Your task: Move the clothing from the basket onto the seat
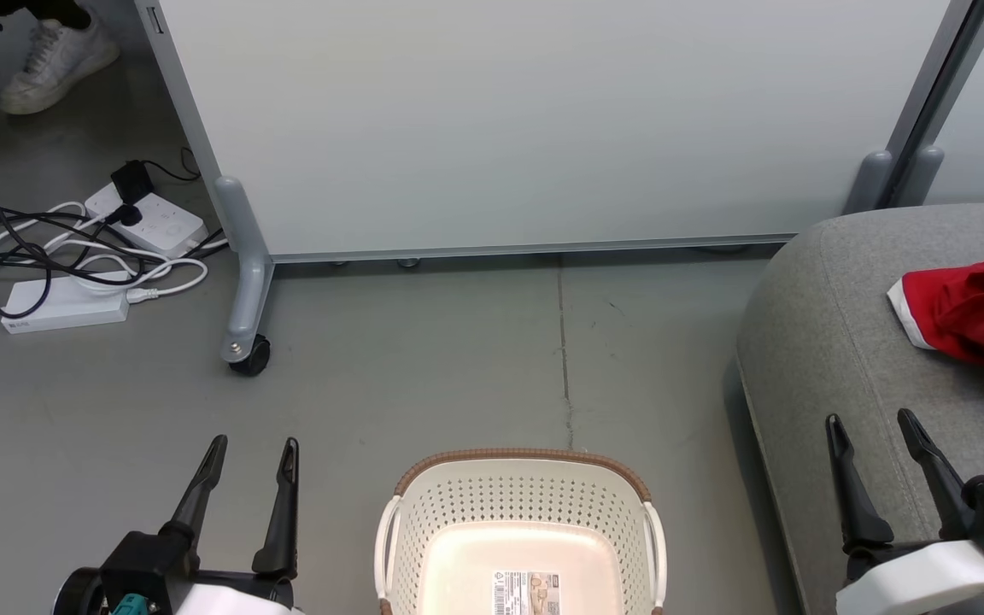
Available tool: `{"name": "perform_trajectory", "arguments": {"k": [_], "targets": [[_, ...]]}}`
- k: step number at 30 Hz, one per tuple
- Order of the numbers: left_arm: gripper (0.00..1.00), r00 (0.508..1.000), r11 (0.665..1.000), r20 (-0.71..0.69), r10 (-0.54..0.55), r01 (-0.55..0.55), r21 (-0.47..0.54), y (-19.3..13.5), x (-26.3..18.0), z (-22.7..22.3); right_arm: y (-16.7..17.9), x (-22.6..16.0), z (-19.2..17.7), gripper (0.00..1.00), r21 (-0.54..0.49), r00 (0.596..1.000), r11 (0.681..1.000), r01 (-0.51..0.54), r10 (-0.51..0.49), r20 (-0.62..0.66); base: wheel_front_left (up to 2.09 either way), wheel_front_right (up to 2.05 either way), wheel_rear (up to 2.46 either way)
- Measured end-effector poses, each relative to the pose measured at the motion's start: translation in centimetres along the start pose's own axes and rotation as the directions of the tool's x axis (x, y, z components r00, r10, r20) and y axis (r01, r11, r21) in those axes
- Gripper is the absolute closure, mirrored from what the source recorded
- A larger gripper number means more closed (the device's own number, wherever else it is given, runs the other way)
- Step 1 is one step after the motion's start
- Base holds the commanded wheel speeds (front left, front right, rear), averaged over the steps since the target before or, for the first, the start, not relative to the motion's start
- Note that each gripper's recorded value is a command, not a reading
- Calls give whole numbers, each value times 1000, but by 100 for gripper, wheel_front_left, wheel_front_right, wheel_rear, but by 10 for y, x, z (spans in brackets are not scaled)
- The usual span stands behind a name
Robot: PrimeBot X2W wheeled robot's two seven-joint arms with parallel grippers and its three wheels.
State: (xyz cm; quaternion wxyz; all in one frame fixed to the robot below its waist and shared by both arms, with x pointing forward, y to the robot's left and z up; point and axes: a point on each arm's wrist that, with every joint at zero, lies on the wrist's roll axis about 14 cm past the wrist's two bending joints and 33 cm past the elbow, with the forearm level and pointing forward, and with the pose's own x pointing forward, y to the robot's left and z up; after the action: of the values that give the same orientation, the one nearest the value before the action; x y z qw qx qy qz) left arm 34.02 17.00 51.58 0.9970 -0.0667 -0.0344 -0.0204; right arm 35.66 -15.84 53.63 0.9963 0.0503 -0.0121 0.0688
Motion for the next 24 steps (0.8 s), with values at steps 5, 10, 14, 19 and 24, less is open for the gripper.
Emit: {"name": "perform_trajectory", "arguments": {"k": [5, 10, 14, 19, 24], "targets": [[0, 1000, 1000, -17, -1, 1, 4, 1, 0, -4, 0, 0, 0, 0, 0, 1000, 1000, 1, -1, 1, 0, 0, 0], [0, 1000, 1000, -27, 6, -6, 6, 2, 0, -7, -1, -1, 0, 0, 1, 1000, 1000, 2, -2, 0, 0, 0, 0], [0, 1000, 1000, -30, 8, -7, 6, 3, 0, -8, -1, -2, -1, 0, 3, 1000, 1000, 3, -3, -2, 0, 0, 0], [0, 999, 1000, -38, 13, -13, 0, 4, 0, -10, -1, -2, -1, 0, 3, 1000, 1000, 4, -4, -4, 0, 0, 0], [0, 999, 1000, -47, 21, -22, -1, 5, -1, -13, -1, -2, -3, 0, 5, 1000, 1000, 3, -3, -8, 0, 0, 0]]}}
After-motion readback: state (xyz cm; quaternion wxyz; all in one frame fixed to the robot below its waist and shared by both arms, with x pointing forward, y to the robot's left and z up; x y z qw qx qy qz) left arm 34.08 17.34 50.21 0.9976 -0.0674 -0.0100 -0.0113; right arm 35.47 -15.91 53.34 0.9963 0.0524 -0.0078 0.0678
